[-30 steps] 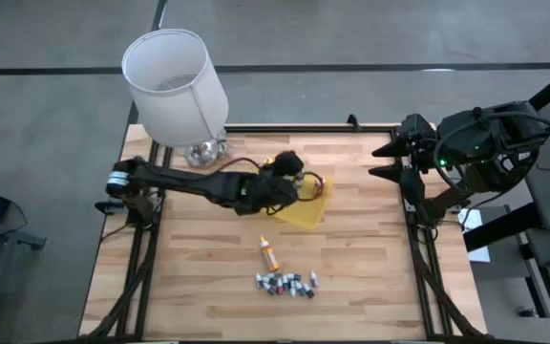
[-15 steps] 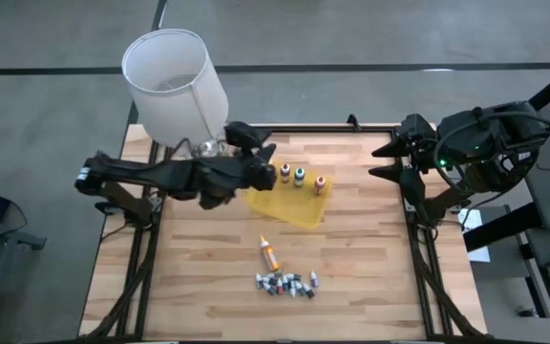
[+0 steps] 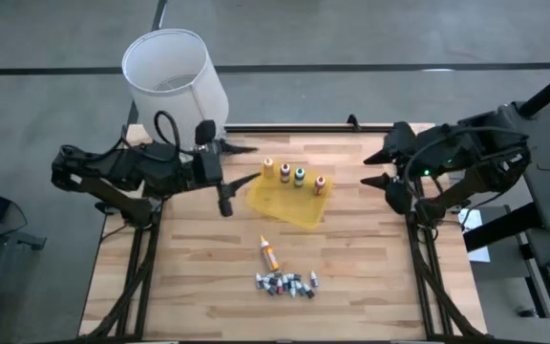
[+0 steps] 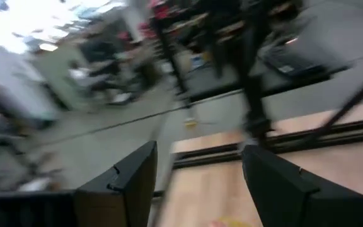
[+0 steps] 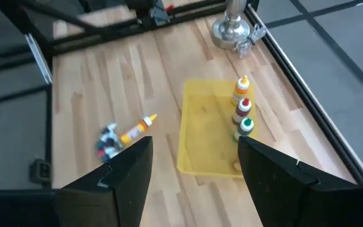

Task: Pick & Place food coloring
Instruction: Put the large yellow food coloring bottle into the yellow bin

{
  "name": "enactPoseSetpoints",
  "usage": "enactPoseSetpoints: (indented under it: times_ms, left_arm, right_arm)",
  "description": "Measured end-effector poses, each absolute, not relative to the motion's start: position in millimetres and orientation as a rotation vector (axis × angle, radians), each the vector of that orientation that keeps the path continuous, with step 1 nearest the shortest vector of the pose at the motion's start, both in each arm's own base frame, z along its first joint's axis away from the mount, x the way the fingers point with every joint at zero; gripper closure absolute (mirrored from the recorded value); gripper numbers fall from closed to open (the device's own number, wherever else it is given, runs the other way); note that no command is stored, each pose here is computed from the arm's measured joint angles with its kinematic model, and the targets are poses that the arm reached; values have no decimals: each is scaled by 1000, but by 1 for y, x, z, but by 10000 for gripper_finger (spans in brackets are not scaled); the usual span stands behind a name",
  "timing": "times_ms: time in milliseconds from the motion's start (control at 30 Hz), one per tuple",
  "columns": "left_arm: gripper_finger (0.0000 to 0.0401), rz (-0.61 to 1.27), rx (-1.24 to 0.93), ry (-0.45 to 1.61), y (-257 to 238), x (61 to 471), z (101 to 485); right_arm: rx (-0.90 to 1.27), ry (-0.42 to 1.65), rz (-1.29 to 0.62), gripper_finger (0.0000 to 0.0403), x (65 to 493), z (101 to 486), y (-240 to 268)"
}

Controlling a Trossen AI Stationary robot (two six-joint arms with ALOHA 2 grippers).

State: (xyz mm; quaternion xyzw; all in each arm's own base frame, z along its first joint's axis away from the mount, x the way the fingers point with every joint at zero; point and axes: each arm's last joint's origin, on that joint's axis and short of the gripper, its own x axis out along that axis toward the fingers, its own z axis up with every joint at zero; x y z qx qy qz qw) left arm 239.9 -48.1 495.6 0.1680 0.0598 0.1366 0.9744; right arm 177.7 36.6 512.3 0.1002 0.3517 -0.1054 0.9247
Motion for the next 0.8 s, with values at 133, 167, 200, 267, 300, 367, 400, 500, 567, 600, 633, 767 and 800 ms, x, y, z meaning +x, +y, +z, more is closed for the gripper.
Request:
enactPoseSetpoints:
  times_ms: [133, 167, 200, 267, 300, 367, 400, 500, 567, 600, 633, 767, 800]
  left_arm:
    - [198, 243, 254, 132, -48, 239, 493]
    - [198, 238, 243, 140, -49, 239, 492]
    - [199, 232, 230, 146, -48, 239, 491]
    - [200, 199, 202, 165, -47, 240, 488]
    - [201, 190, 185, 173, -46, 240, 486]
    - [203, 162, 159, 185, -45, 241, 482]
    - [205, 159, 154, 194, -45, 241, 479]
    - [209, 161, 144, 207, -43, 239, 473]
    - [211, 153, 133, 213, -42, 236, 470]
    - [211, 148, 128, 213, -42, 235, 468]
    - [211, 146, 124, 218, -42, 234, 465]
    - [211, 117, 103, 219, -41, 228, 452]
    - [211, 105, 98, 211, -41, 226, 448]
  right_arm:
    - [180, 727, -207, 179, 187, 505, 39]
    - [172, 720, -201, 179, 191, 503, 40]
    - [159, 715, -191, 179, 193, 501, 42]
    - [140, 707, -178, 179, 201, 496, 45]
    - [133, 701, -172, 179, 204, 493, 46]
    - [125, 696, -160, 179, 209, 487, 48]
    - [126, 687, -157, 179, 211, 485, 49]
    - [140, 671, -150, 179, 218, 476, 51]
    - [168, 665, -126, 179, 222, 470, 54]
    - [184, 657, -117, 179, 224, 467, 54]
    - [203, 645, -113, 179, 225, 465, 55]
    - [274, 621, -95, 179, 231, 454, 59]
    - [290, 624, -99, 179, 233, 451, 59]
